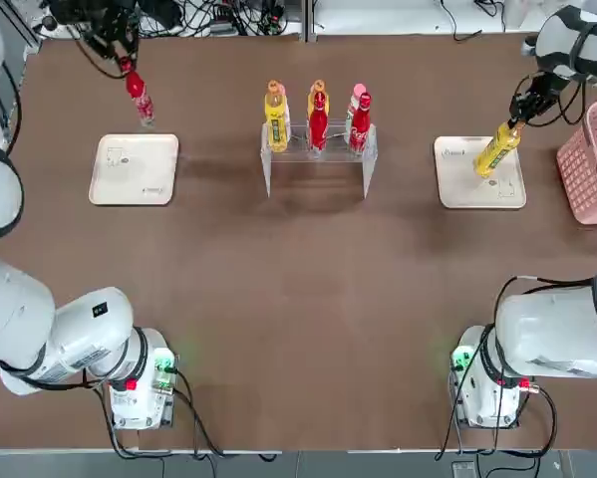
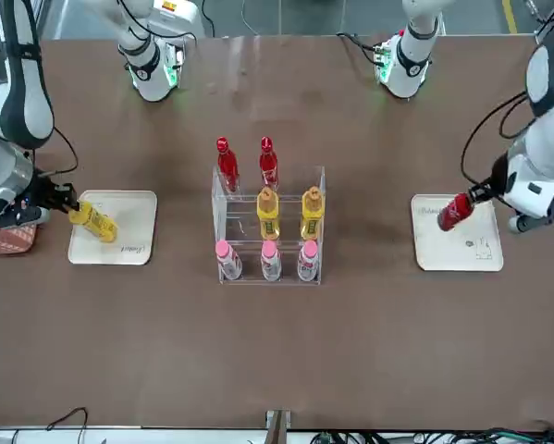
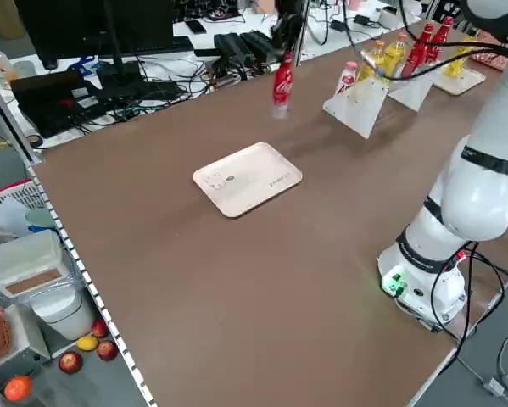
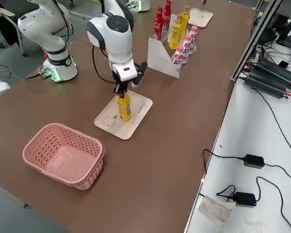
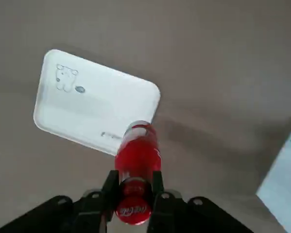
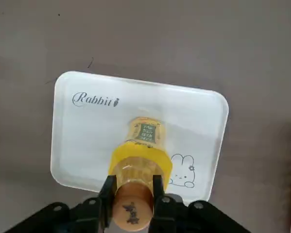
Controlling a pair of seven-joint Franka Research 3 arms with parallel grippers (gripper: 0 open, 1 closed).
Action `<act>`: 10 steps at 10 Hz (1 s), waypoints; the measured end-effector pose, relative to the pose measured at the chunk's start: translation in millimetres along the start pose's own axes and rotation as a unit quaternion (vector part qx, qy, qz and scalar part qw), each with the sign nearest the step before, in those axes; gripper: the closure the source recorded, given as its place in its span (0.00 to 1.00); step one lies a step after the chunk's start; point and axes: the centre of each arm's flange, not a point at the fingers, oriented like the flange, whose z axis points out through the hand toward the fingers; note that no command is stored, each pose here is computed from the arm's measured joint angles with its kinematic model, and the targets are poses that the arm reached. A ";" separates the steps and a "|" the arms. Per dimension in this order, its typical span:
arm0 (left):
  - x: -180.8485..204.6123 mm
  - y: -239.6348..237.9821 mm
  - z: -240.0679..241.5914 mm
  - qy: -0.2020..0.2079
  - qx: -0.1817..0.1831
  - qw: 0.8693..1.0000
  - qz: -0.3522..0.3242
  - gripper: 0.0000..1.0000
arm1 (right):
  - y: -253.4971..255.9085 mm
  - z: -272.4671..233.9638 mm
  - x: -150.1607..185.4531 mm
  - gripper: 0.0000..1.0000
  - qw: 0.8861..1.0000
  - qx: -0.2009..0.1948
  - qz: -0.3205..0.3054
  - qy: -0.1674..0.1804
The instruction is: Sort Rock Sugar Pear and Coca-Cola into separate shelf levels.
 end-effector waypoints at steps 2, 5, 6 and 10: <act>-21.3 37.0 -36.0 0.008 -0.020 1.000 -0.001 0.68 | -0.6 -0.4 0.6 0.66 1.000 0.000 -0.001 0.000; -57.6 87.9 -73.7 0.008 -0.055 0.998 0.001 0.68 | -12.7 -10.3 11.6 0.66 1.000 0.005 -0.005 -0.012; -76.1 111.2 -80.4 0.008 -0.061 0.998 0.015 0.68 | -22.4 -22.8 18.3 0.66 1.000 0.010 -0.008 -0.023; -150.5 199.7 -99.7 0.000 -0.091 0.995 0.043 0.68 | -68.0 -87.2 42.9 0.66 0.998 0.006 -0.019 -0.054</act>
